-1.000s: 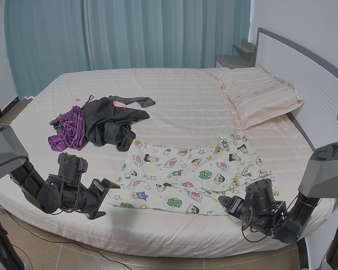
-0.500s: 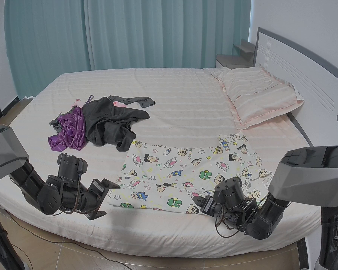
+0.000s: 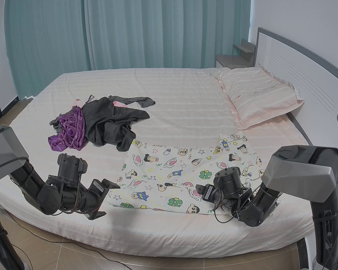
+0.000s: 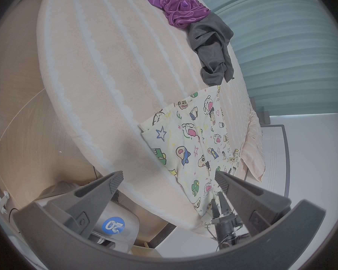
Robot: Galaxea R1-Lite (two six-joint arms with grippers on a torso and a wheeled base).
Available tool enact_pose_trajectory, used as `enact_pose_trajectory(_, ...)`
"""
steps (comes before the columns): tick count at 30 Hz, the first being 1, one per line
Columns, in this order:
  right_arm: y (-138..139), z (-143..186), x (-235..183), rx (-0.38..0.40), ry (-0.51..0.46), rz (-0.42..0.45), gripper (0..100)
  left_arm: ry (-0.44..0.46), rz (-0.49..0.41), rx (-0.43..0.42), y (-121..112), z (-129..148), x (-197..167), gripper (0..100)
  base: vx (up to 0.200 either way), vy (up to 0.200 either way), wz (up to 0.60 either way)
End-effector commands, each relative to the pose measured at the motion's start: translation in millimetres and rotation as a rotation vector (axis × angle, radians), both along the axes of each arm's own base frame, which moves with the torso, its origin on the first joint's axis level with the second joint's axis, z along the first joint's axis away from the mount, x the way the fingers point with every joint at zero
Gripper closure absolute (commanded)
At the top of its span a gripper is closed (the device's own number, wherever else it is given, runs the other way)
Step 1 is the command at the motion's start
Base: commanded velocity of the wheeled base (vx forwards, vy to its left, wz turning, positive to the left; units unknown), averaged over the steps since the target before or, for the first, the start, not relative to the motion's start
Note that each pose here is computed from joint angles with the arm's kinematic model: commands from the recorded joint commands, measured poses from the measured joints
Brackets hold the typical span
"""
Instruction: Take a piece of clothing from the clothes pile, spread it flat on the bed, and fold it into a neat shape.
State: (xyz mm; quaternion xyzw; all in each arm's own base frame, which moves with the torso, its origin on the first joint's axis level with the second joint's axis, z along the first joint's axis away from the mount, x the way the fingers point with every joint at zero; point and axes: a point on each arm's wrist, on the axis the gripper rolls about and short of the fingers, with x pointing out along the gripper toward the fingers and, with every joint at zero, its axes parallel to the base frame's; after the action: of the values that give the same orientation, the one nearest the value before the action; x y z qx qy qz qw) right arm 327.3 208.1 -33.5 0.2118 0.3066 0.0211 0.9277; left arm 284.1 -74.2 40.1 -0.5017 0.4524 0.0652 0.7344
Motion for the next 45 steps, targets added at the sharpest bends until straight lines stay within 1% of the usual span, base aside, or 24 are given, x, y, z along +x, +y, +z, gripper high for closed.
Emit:
enact_pose_trajectory(1,-4.1,-4.1,17.3,-0.018,-0.019,-0.025,0,0.002,0.000,0.000,0.0,-0.7,0.2,0,0.000,0.000,0.00)
enact_pose_trajectory(4,-3.7,0.4,23.8,-0.024,-0.027,-0.026,0,0.002,0.001,0.001,0.0,-0.7,0.2,0,0.000,0.000,0.00)
enact_pose_trajectory(10,-2.1,1.1,20.4,-0.029,-0.013,-0.017,0,0.002,-0.001,0.001,0.0,-0.7,0.2,0,0.000,0.000,0.00)
enact_pose_trajectory(11,-1.9,8.1,17.0,-0.023,-0.018,-0.010,0,0.002,0.000,0.002,0.0,-0.7,0.2,0,0.000,0.000,0.00)
enact_pose_trajectory(13,-3.0,10.5,15.2,-0.020,-0.017,-0.009,0,0.002,-0.001,0.001,0.0,-0.7,0.2,0,0.000,0.000,0.00)
enact_pose_trajectory(14,-5.3,18.6,9.8,-0.012,-0.017,0.005,0,0.001,-0.002,0.002,0.0,-0.7,0.2,0,0.000,0.000,0.00)
enact_pose_trajectory(18,-10.9,41.7,-1.9,0.044,-0.026,0.057,0,0.001,-0.002,0.002,0.0,-0.7,0.2,0,0.000,0.000,0.00)
enact_pose_trajectory(19,-12.4,47.2,-4.7,0.054,-0.030,0.062,0,0.001,-0.002,0.002,0.0,-0.7,0.2,0,0.000,0.000,0.00)
enact_pose_trajectory(20,-23.2,58.5,-15.6,0.060,-0.032,0.050,0,0.001,-0.002,0.002,0.0,-0.7,0.2,0,0.000,0.000,0.00)
enact_pose_trajectory(22,-27.3,59.6,-19.3,0.065,-0.027,0.043,0,0.001,-0.002,0.002,0.0,-0.7,0.2,0,0.000,0.000,0.00)
enact_pose_trajectory(26,-48.9,48.4,-30.0,0.097,0.015,-0.032,0,0.001,-0.002,0.002,0.0,-0.7,0.2,0,0.000,0.000,0.00)
enact_pose_trajectory(27,-55.9,41.1,-30.2,0.110,0.028,-0.057,0,0.001,-0.002,0.002,0.0,-0.7,0.2,0,0.000,0.000,0.00)
enact_pose_trajectory(31,-68.0,16.0,-24.1,0.120,0.053,-0.101,0,0.000,-0.002,0.002,0.0,-0.2,0.1,0,0.000,0.000,0.00)
enact_pose_trajectory(36,-72.0,-8.3,-19.2,0.098,0.096,-0.119,0,0.001,-0.003,0.003,0.0,-0.7,0.2,0,0.000,0.000,0.00)
enact_pose_trajectory(40,-71.0,-5.4,-15.9,0.110,0.079,-0.121,0,0.001,-0.003,0.003,0.0,-0.7,0.2,0,0.000,0.000,0.00)
enact_pose_trajectory(41,-70.0,5.9,-12.4,0.141,0.029,-0.124,0,0.001,-0.003,0.003,0.1,-0.5,-0.2,0,0.000,0.000,0.00)
enact_pose_trajectory(43,-71.4,20.6,-11.7,0.165,-0.017,-0.125,0,0.000,-0.005,0.003,0.0,-0.5,-0.2,0,0.000,0.000,0.00)
enact_pose_trajectory(44,-72.5,34.9,-12.6,0.181,-0.051,-0.126,0,0.000,-0.005,0.003,0.0,-0.5,-0.2,0,0.000,0.000,0.00)
enact_pose_trajectory(45,-73.0,40.0,-13.6,0.185,-0.063,-0.128,0,0.000,-0.005,0.003,0.0,-0.5,-0.2,0,0.000,0.000,0.00)
